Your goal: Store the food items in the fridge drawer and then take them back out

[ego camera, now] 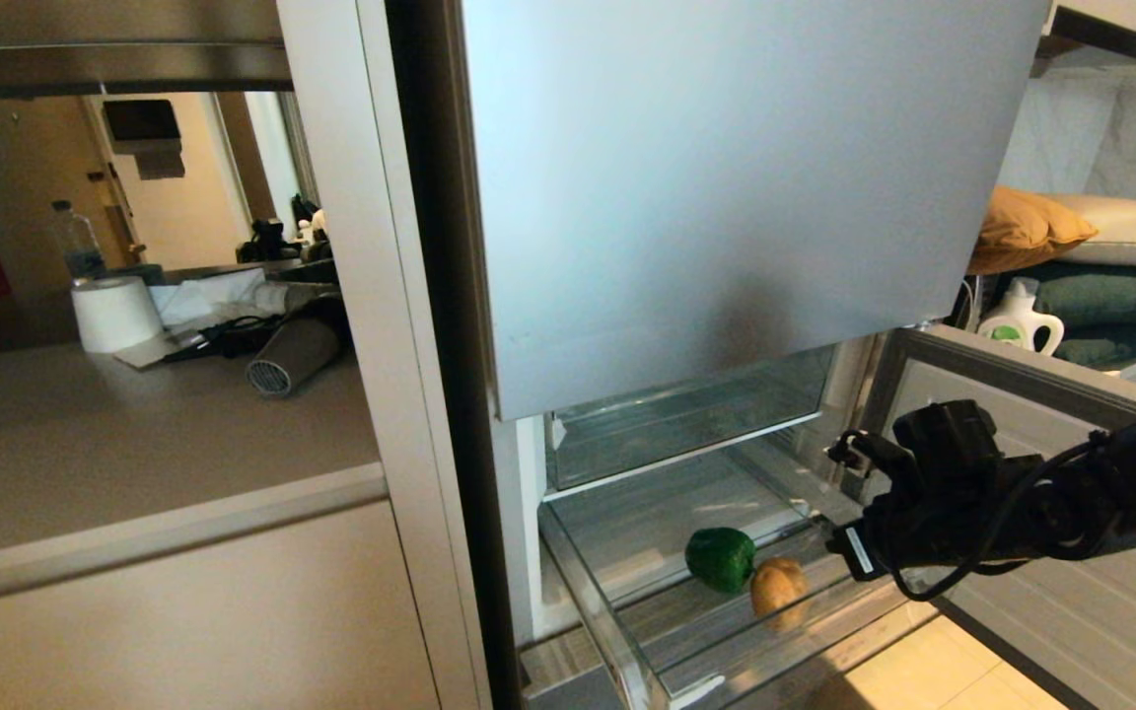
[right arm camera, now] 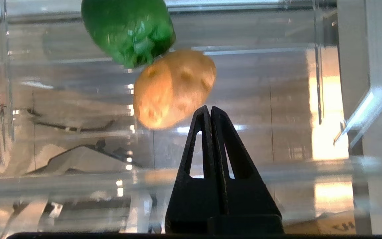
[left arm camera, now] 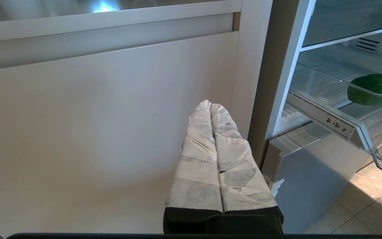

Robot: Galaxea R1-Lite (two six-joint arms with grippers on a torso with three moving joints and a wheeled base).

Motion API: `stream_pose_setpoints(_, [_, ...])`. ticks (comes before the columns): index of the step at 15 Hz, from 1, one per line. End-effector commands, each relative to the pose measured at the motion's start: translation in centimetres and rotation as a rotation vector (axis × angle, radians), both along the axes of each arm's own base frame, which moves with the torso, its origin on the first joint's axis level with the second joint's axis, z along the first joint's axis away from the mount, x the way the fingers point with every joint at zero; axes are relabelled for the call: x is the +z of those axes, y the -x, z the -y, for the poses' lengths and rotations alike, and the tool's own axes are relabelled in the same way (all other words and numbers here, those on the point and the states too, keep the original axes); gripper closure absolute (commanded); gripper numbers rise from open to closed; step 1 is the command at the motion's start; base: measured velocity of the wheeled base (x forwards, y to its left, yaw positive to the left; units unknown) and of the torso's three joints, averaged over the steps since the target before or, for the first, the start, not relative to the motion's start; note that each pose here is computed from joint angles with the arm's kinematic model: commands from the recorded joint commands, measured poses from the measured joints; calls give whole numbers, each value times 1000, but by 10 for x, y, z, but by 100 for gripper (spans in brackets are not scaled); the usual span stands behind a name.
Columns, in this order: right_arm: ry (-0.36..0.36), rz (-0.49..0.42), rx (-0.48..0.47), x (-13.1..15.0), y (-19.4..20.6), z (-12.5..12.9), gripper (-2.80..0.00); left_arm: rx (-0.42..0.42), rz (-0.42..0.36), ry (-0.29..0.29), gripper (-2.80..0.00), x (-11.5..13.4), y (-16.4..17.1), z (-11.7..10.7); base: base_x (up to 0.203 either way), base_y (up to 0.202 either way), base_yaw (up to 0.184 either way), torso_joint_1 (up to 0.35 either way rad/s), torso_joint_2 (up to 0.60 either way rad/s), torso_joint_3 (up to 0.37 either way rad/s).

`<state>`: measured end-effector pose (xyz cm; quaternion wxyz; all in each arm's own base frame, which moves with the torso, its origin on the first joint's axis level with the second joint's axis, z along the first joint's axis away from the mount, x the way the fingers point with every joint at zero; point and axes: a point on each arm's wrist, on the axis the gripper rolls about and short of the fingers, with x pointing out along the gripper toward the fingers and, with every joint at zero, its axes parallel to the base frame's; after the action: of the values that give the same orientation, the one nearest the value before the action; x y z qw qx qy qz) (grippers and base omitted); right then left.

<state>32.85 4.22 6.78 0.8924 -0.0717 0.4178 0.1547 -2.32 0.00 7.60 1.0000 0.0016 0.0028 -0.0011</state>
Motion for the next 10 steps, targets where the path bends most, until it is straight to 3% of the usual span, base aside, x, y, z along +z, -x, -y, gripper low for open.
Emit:
stream_pose_setpoints(1, [3, -34, 1, -13, -3, 0, 0, 1, 1, 0, 0, 0, 0, 0, 0, 0, 0, 0, 0, 0])
stream_pose_setpoints(10, [13, -56, 5, -2, 39, 5, 0, 1, 1, 0, 0, 0, 0, 0, 0, 0, 0, 0, 0, 0])
